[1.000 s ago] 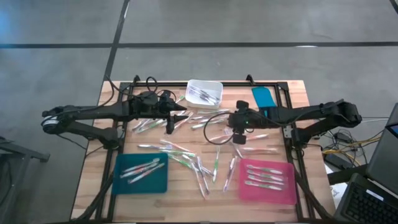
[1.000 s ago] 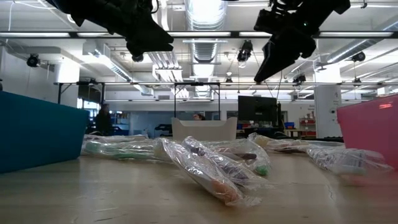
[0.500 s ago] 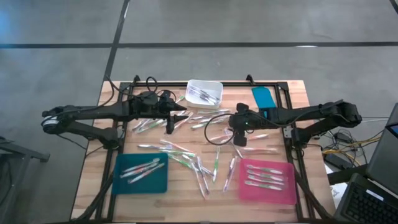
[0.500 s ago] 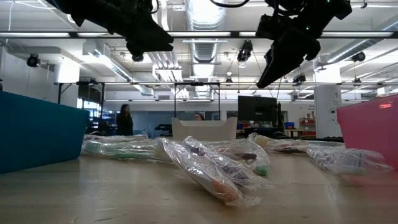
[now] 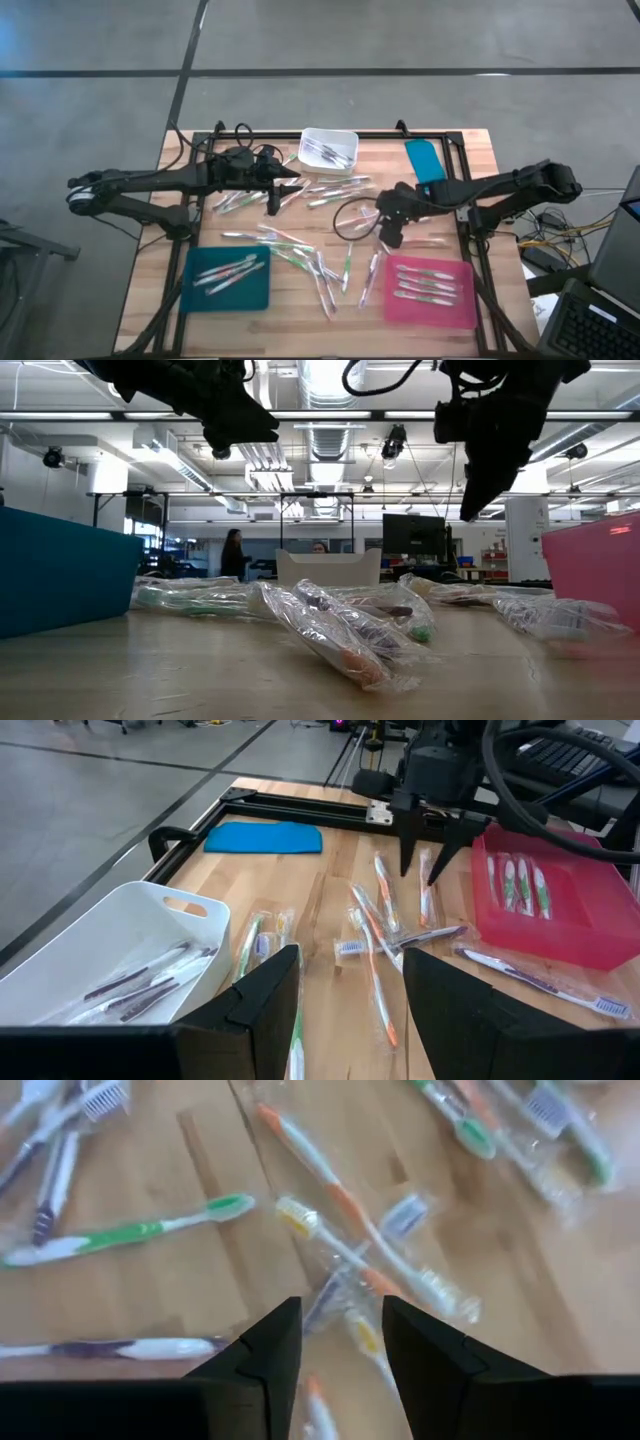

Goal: Pick & Place Toothbrushes
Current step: Put the violet toothbrush into the white bin

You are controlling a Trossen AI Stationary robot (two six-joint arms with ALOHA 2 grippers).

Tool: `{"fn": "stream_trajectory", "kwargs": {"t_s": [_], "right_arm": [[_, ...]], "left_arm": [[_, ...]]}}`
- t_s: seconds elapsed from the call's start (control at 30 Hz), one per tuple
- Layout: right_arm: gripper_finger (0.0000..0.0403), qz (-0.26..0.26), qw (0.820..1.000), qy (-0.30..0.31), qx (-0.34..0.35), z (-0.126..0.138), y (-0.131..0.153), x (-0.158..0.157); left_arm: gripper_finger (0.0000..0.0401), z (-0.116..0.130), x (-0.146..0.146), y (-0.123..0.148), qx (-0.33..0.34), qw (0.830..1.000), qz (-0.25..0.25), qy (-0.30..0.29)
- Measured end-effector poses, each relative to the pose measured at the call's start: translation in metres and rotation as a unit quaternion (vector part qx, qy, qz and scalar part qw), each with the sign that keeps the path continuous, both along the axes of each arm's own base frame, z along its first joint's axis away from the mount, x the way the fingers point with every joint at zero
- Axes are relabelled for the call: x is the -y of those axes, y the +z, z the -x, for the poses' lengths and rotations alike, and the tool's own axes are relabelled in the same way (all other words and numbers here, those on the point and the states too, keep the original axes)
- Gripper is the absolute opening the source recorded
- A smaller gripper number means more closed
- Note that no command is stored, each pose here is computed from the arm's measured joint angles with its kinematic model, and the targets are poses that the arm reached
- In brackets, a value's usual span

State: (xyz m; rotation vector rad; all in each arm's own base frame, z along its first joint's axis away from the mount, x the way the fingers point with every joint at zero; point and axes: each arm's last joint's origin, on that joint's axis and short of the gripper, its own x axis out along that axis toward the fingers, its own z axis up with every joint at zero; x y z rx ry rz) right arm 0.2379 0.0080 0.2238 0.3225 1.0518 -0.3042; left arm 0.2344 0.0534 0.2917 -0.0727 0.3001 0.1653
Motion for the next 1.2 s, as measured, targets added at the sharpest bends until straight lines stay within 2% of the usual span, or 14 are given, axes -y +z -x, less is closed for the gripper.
{"fn": "stream_trajectory", "kwargs": {"t_s": [0.13,0.37,0.5,0.63,0.93,1.2], "right_arm": [[0.0135,-0.026,0.999,-0.021,0.007,-0.004,-0.002,-0.007],[0.0143,-0.068,0.993,-0.083,-0.046,-0.015,-0.029,-0.015],[0.0133,-0.084,0.986,-0.125,-0.069,-0.021,-0.041,-0.016],[0.0124,-0.098,0.982,-0.135,-0.084,-0.029,-0.048,-0.018],[0.0141,-0.097,0.976,-0.145,-0.13,-0.045,-0.067,-0.019],[0.0143,-0.073,0.975,-0.148,-0.151,-0.052,-0.065,-0.019]], "left_arm": [[0.0186,0.0,0.0,0.0,0.0,1.0,0.0,0.0],[0.0186,0.0,0.0,0.0,0.0,1.0,0.0,0.0],[0.0186,0.0,0.0,0.0,0.0,1.0,0.0,0.0],[0.0186,0.0,0.0,0.0,0.0,1.0,0.0,0.0],[0.0186,0.0,0.0,0.0,0.0,1.0,0.0,0.0],[0.0186,0.0,0.0,0.0,0.0,1.0,0.0,0.0]]}}
